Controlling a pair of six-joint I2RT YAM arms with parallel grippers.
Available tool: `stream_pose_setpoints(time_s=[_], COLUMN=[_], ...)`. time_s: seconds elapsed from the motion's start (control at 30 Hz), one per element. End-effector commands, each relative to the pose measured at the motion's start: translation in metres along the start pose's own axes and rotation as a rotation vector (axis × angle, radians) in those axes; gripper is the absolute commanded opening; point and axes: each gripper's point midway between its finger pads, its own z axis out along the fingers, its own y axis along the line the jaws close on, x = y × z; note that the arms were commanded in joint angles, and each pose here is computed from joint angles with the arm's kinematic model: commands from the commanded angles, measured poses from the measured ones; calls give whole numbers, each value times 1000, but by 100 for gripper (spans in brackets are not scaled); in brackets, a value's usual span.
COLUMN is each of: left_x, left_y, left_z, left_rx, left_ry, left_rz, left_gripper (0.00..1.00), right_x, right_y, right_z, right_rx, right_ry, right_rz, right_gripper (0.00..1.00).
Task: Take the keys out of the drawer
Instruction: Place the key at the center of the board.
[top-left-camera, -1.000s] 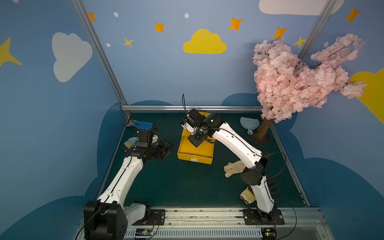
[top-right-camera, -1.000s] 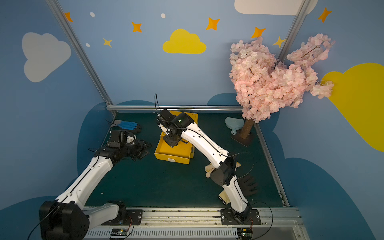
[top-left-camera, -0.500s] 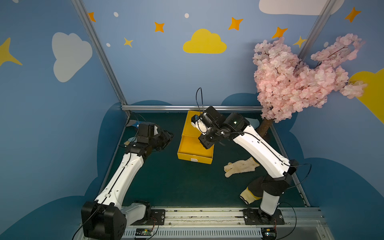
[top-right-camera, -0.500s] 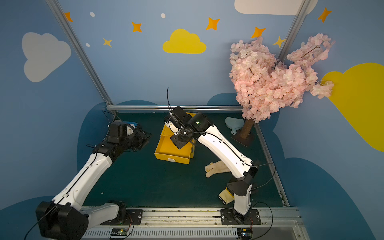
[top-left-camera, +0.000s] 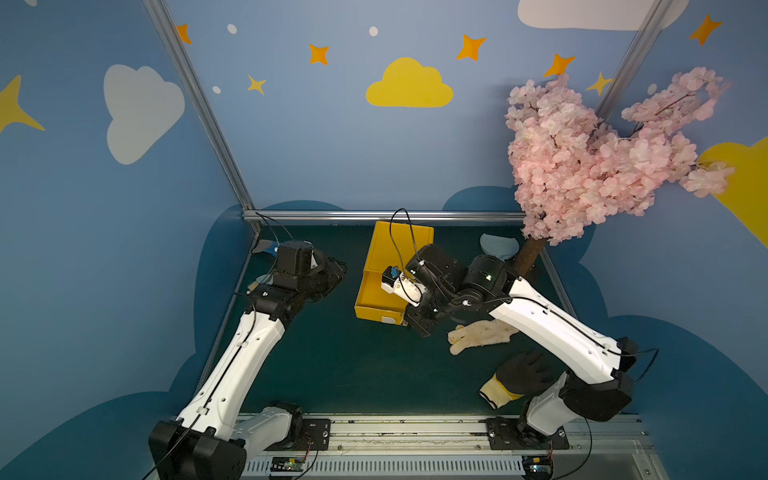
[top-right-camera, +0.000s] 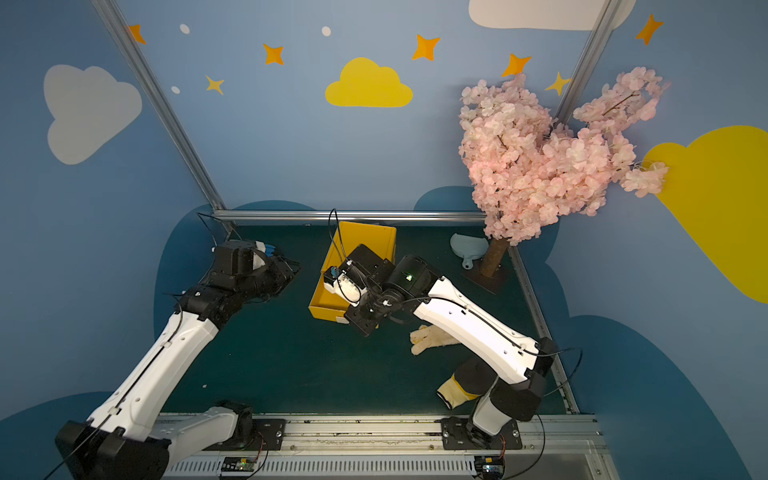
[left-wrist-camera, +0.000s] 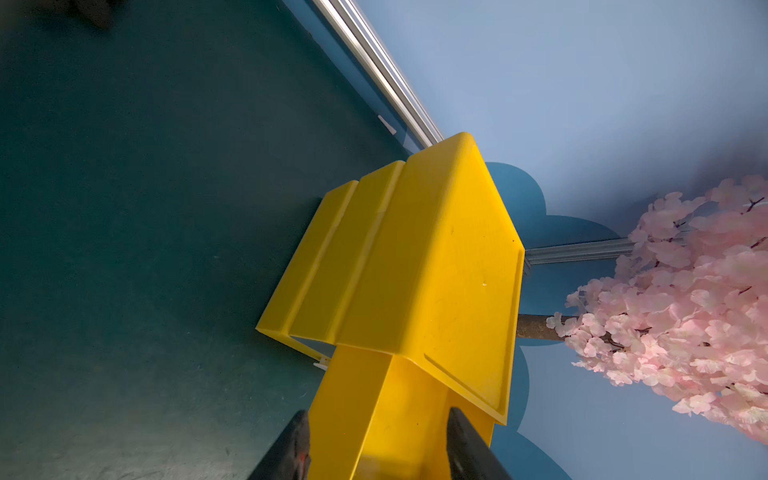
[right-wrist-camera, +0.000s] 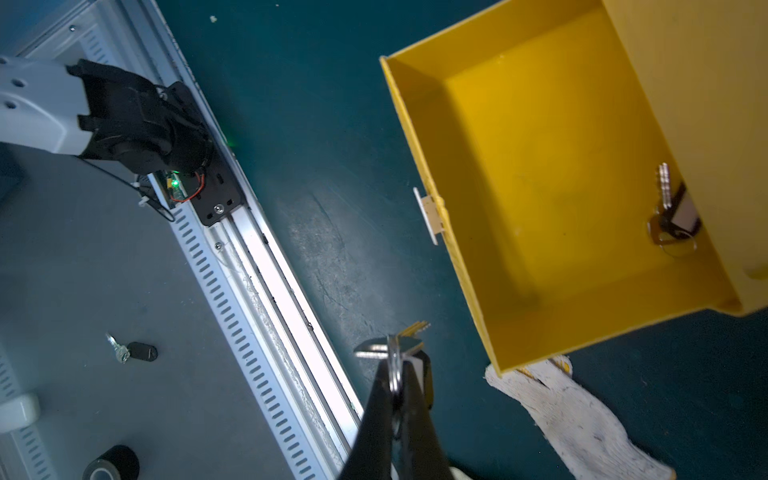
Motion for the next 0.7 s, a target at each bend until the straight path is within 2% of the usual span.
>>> stream_pose_setpoints(time_s=[0.0, 0.3, 0.43, 0.53, 0.57, 0.63, 0.67], left_x=[1, 11, 13, 19, 21, 24, 25], left_y=[0, 7, 9, 13, 11, 11, 11], left_z=[-29, -68, -66, -67, -68, -69, -70], left_rx=[-21, -42, -48, -61, -44, -39, -38], left_ry=[-36, -59, -46, -31, -36, -44, -47], left_rz=[39, 59, 161, 137, 141, 133, 131], left_gripper=[54, 53, 53, 53, 53, 53, 53], right_x=[5, 76, 110, 121, 122, 125, 126], right_y=[19, 27, 22, 23, 25, 31, 33], right_z=[3, 60, 82, 82, 80, 74, 71], right_rx=[-35, -25, 35, 47, 43, 23, 14], right_ry=[0, 240, 336, 347, 340, 318, 305], right_rz=[-67, -20, -71, -71, -69, -70, -71], right_gripper=[0, 0, 0, 0, 5, 21, 25])
